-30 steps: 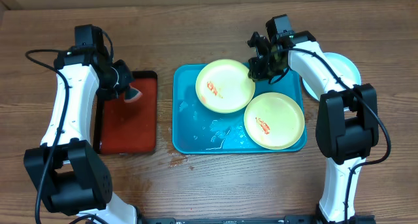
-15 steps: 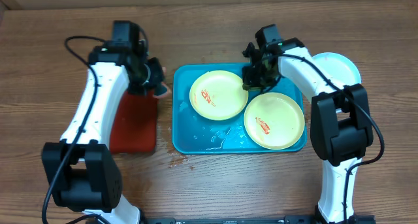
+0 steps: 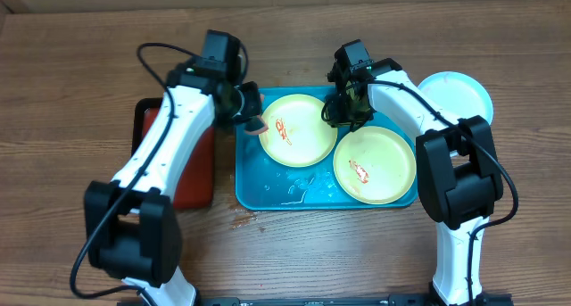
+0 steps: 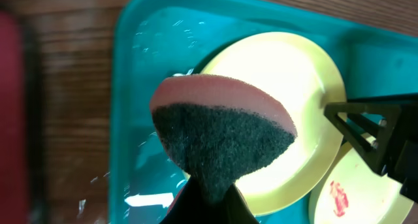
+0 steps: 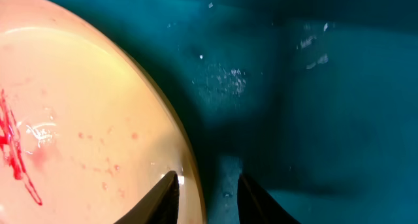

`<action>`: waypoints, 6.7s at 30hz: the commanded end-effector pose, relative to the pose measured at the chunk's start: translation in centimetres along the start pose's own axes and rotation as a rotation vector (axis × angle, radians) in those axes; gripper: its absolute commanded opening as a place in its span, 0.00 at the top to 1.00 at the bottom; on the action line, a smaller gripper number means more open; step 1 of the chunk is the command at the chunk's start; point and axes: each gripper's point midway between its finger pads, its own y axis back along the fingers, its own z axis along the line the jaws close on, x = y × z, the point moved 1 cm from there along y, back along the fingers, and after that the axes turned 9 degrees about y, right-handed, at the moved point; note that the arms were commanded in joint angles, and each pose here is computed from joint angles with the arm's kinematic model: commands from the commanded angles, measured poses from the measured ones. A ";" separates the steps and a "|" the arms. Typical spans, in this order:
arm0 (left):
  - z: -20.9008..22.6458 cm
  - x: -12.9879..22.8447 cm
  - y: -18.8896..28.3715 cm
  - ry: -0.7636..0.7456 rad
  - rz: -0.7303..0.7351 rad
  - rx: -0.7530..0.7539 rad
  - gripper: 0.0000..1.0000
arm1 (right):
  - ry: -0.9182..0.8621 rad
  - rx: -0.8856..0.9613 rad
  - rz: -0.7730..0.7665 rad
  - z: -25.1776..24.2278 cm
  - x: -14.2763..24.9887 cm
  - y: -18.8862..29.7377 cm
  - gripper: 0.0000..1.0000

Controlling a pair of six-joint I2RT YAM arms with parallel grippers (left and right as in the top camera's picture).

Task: Clean dirty plates on tray and stack at the side
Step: 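Move the sponge with the left gripper onto the yellow plate, then scrub the yellow plate with the left-held sponge while the right gripper holds it, then return the sponge to the water tray and lift the yellow plate rightward, then lower the yellow plate onto the white plate and open the right gripper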

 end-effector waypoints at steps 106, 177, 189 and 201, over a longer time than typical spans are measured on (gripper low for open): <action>2.1 -3.0 -5.4 -0.084 -0.072 -0.496 0.96 | -0.054 -0.022 0.052 0.1 1.0 -1.8 0.96; 15.3 -10.1 6.8 0.402 -0.052 -0.484 0.96 | -0.617 0.050 -0.312 -26.5 4.7 17.0 0.96; 15.1 -10.3 6.8 0.398 -0.058 -0.480 0.96 | -0.778 0.028 -0.230 -31.0 9.7 13.8 0.96; 15.1 -10.2 6.8 0.398 -0.058 -0.480 0.96 | -0.801 0.078 -0.138 -30.7 11.7 13.0 0.65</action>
